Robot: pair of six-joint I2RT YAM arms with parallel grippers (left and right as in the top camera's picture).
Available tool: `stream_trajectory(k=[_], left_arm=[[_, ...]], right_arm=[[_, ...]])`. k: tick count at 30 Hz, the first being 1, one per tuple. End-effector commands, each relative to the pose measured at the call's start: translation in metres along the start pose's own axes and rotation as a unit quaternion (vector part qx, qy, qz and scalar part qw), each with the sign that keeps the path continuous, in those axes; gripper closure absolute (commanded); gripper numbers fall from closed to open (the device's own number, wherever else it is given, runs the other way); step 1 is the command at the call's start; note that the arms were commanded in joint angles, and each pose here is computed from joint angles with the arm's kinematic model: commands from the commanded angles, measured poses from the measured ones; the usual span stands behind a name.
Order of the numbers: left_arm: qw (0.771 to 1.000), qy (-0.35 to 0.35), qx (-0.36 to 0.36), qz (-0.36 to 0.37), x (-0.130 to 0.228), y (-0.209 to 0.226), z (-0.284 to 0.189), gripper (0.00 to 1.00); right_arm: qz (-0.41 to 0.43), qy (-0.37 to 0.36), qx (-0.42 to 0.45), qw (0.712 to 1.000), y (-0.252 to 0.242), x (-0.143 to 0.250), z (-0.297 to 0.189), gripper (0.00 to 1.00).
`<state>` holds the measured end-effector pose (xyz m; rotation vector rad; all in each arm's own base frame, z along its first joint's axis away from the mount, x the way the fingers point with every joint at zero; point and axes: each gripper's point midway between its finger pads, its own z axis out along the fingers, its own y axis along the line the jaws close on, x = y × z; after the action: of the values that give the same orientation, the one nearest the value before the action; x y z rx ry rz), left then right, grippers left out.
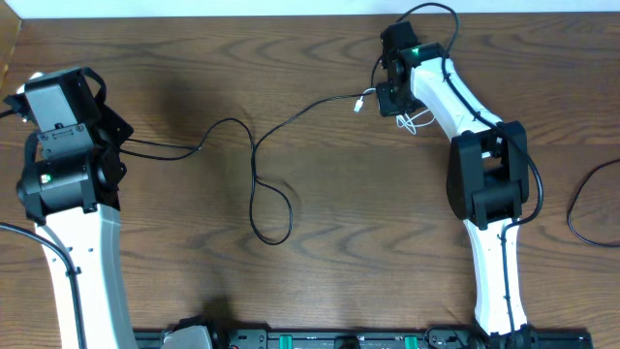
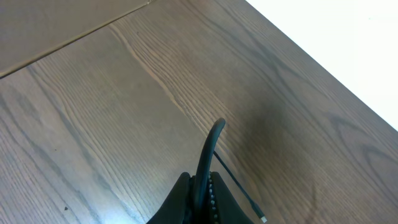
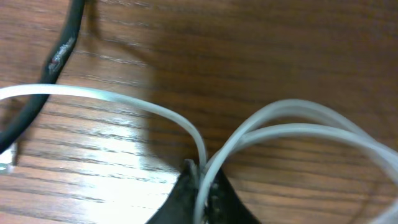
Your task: Untangle cables
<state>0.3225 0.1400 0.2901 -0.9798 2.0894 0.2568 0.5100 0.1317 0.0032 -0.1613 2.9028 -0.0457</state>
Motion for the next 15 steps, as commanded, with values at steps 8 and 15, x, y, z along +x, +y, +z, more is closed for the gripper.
stream_trajectory(k=[8,15], left_arm=[[1.000,-0.006,-0.005,-0.006,-0.005,0.002,-0.001,0.92],[1.000,-0.008,-0.003,-0.006,-0.006,0.001,-0.001,0.92]], right_arm=[[0.002,-0.044,-0.066,0.997,-0.001,-0.015,-0.080,0.99],[-0.003,-0.156,-0.121,0.980,-0.035,-0.022,-0.224,0.99]])
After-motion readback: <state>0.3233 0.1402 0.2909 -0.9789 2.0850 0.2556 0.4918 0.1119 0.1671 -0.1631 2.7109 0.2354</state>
